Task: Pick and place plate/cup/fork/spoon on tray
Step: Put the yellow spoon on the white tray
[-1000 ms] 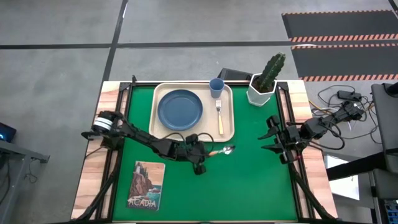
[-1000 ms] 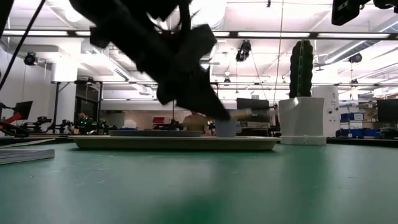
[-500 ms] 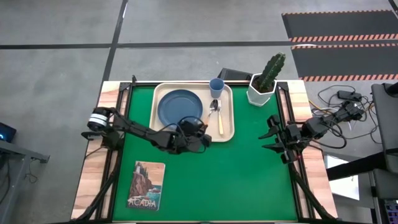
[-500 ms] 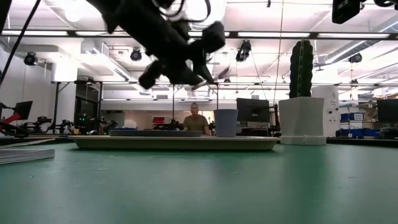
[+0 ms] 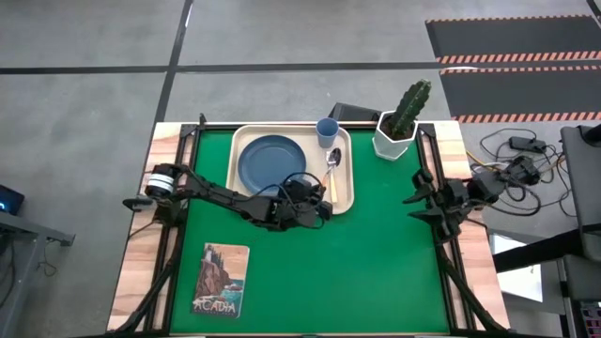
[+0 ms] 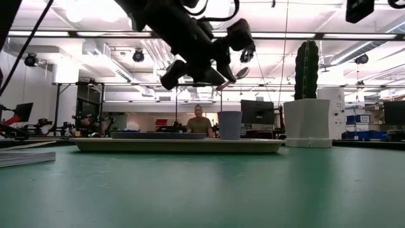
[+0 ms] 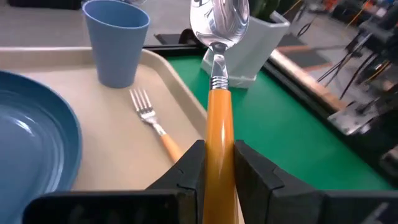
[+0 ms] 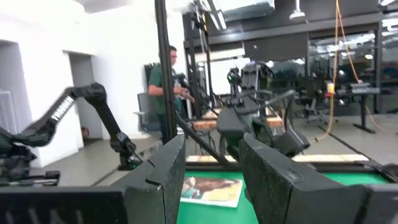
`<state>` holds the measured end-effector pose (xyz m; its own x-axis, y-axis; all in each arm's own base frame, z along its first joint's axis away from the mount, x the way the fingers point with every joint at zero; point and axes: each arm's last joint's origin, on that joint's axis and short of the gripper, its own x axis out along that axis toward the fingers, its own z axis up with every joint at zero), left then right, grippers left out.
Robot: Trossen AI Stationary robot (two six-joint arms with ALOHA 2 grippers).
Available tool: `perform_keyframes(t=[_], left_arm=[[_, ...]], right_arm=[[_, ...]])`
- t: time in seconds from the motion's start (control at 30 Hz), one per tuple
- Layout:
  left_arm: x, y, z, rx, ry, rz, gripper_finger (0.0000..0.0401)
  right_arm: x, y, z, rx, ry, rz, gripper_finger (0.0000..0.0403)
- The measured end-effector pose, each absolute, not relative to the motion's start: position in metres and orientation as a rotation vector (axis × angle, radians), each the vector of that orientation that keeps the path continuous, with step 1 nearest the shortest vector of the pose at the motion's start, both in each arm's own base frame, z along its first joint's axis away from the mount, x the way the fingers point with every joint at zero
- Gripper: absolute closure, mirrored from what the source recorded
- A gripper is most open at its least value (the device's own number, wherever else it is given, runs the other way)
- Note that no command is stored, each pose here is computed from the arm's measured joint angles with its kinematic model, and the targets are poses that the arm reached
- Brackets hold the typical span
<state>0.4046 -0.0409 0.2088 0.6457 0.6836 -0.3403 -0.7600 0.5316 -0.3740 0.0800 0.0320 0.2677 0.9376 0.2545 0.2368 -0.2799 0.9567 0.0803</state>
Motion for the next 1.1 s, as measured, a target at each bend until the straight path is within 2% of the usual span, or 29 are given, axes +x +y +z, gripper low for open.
perform_keyframes(t=[0.2, 0.47, 0.63, 0.77, 1.1], left_arm=[[0.419, -0.033, 0.22, -0.476, 0.195, 0.896, 0.0357], [0.441, -0.025, 0.213, -0.391, 0.309, 0.94, 0.0358], [0.436, -0.011, 0.195, -0.475, 0.359, 1.02, 0.0358], [0.43, -0.005, 0.179, -0.584, 0.397, 1.015, 0.0358], [0.419, 0.003, 0.158, -0.647, 0.413, 1.064, 0.0352]], right_arm=[[0.067, 0.026, 0.266, 0.103, -0.252, 0.282, 0.0264], [0.064, 0.025, 0.264, 0.074, -0.246, 0.281, 0.0264], [0.065, 0.025, 0.263, 0.071, -0.236, 0.281, 0.0264], [0.065, 0.025, 0.263, 0.073, -0.229, 0.282, 0.0264], [0.065, 0.026, 0.261, 0.065, -0.214, 0.281, 0.0264]])
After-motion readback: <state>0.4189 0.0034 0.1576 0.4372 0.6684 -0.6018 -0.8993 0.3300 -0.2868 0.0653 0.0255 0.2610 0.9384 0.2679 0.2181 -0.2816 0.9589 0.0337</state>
